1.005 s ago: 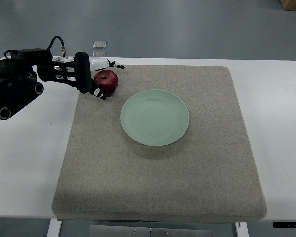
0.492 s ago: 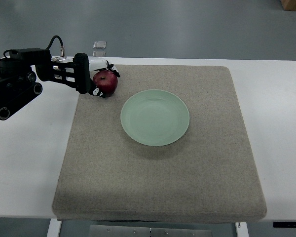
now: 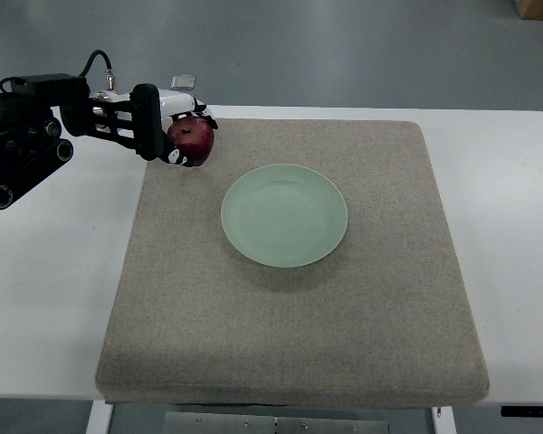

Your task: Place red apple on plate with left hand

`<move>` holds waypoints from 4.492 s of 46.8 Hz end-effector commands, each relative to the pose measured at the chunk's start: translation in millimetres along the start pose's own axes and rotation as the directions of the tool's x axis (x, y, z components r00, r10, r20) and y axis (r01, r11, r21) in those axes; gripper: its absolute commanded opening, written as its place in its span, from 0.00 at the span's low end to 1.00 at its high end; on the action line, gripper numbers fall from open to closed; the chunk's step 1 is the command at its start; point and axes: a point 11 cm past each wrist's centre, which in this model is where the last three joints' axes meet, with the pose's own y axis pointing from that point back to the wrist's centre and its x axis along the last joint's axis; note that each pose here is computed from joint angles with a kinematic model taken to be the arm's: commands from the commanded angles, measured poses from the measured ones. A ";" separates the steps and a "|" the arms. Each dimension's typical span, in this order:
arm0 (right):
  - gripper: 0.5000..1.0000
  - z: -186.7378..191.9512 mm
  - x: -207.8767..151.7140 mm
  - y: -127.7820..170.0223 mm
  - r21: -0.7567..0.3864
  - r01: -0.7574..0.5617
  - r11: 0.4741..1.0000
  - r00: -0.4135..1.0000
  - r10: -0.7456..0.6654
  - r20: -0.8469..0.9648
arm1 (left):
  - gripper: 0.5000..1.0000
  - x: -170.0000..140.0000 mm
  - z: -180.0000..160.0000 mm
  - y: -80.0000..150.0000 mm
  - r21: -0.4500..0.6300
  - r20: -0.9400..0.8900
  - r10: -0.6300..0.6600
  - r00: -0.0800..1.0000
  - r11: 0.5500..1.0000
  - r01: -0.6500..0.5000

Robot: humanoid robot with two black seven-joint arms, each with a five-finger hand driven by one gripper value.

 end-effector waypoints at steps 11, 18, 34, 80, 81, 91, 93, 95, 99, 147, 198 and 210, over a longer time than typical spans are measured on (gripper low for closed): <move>0.93 -0.1 0.0 0.0 0.000 0.000 1.000 1.000 0.000 0.000 | 0.00 13.4 59.0 -2.6 -0.176 -0.001 0.018 1.000 0.984 -0.018; 0.93 -0.2 0.0 0.0 0.001 0.000 1.000 1.000 0.000 0.001 | 0.00 0.0 100.0 -0.9 -0.301 -0.018 -0.026 0.999 0.953 0.019; 0.93 -0.1 0.0 0.0 0.000 0.000 1.000 1.000 0.000 0.000 | 0.00 -40.6 123.1 -11.0 -0.349 0.016 -0.120 0.993 0.930 0.118; 0.93 -0.1 0.0 0.0 0.000 0.000 1.000 1.000 0.000 0.000 | 0.80 -53.7 124.7 -20.9 -0.343 -0.010 -0.110 0.994 0.934 0.100; 0.93 -0.1 0.0 0.0 0.000 0.000 1.000 1.000 0.000 0.000 | 0.86 -53.7 124.7 -20.9 -0.343 -0.010 -0.110 0.994 0.934 0.100; 0.93 -0.1 0.0 0.0 0.000 0.000 1.000 1.000 0.000 0.000 | 0.90 -53.7 124.7 -20.9 -0.343 -0.010 -0.110 0.994 0.934 0.100; 0.93 -0.1 0.0 0.0 0.000 0.000 1.000 1.000 0.000 0.000 | 0.92 -53.7 125.2 -20.8 -0.345 -0.009 -0.110 0.994 0.933 0.100; 0.93 -0.1 0.0 0.0 0.000 0.000 1.000 1.000 0.000 0.000 | 0.92 -54.1 125.2 -20.8 -0.345 -0.009 -0.113 0.994 0.933 0.103; 0.93 -0.1 0.0 0.0 0.000 0.000 1.000 1.000 0.000 0.000 | 0.92 -54.2 125.3 -20.8 -0.345 -0.010 -0.114 0.993 0.933 0.104; 0.93 -0.2 0.0 0.0 0.001 0.000 1.000 1.000 0.000 0.001 | 1.00 4.0 9.9 -4.6 -0.108 -0.780 0.069 0.622 0.964 -0.242; 0.93 -0.2 -2.3 -0.1 0.001 0.014 1.000 1.000 -0.014 0.004 | 1.00 -26.5 -72.1 42.3 -0.038 -0.932 -0.171 -0.320 0.923 -0.382; 0.93 0.8 -3.8 -0.2 -0.001 0.020 1.000 1.000 -0.020 0.003 | 1.00 -26.7 -71.0 41.3 -0.041 -0.931 -0.174 -0.321 0.923 -0.382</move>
